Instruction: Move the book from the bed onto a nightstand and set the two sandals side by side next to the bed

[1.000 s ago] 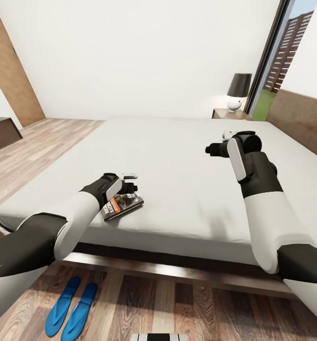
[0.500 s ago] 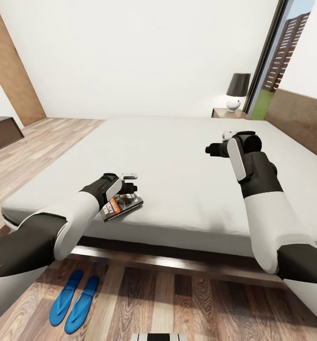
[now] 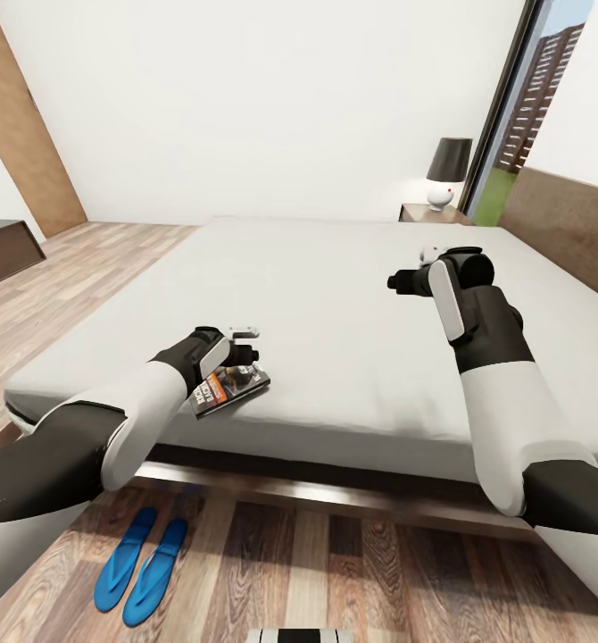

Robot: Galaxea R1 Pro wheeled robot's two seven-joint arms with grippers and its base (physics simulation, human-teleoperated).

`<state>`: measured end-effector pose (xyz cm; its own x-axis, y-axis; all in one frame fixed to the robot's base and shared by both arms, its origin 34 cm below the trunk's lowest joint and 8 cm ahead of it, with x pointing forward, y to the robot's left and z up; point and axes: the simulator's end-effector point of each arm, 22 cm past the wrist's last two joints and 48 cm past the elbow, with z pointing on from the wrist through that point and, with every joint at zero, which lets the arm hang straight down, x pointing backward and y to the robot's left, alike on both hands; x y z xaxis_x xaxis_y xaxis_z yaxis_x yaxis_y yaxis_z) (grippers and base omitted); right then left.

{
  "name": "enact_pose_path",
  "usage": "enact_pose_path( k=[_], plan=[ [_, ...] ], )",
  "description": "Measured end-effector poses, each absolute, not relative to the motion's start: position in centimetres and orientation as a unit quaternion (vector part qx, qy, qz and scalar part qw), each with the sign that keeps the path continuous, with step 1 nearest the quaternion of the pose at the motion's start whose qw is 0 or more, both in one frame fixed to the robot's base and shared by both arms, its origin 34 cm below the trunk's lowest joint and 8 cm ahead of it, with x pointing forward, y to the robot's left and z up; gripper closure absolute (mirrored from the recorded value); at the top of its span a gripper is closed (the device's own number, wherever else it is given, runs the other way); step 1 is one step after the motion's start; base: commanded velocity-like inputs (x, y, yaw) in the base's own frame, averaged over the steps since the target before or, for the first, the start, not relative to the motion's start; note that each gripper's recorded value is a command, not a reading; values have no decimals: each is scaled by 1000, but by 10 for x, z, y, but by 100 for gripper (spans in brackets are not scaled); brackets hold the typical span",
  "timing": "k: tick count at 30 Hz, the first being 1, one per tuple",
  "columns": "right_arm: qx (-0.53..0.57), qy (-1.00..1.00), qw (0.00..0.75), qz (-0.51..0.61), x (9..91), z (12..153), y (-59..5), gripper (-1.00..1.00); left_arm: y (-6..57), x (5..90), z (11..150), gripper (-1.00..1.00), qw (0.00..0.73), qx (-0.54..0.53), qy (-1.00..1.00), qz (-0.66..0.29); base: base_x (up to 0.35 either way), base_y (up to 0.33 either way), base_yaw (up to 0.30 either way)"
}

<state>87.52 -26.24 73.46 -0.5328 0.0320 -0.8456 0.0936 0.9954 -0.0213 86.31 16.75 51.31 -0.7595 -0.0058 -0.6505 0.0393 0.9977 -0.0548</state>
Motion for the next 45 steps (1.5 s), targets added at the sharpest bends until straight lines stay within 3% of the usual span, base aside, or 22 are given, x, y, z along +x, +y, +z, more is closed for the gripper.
enact_pose_path(
  k=[20,38,45],
  plan=[
    [37,870,492,-31,875,780,-263,-100,173,869,559,-100,357,9,933,-27,0,0,0],
    [33,865,500,-28,859,791,-259,-100,194,918,689,-100,478,9,878,-27,0,0,0],
    [32,868,495,-28,854,793,-259,-100,195,872,735,-100,512,40,858,-12,0,0,0]
  ],
)
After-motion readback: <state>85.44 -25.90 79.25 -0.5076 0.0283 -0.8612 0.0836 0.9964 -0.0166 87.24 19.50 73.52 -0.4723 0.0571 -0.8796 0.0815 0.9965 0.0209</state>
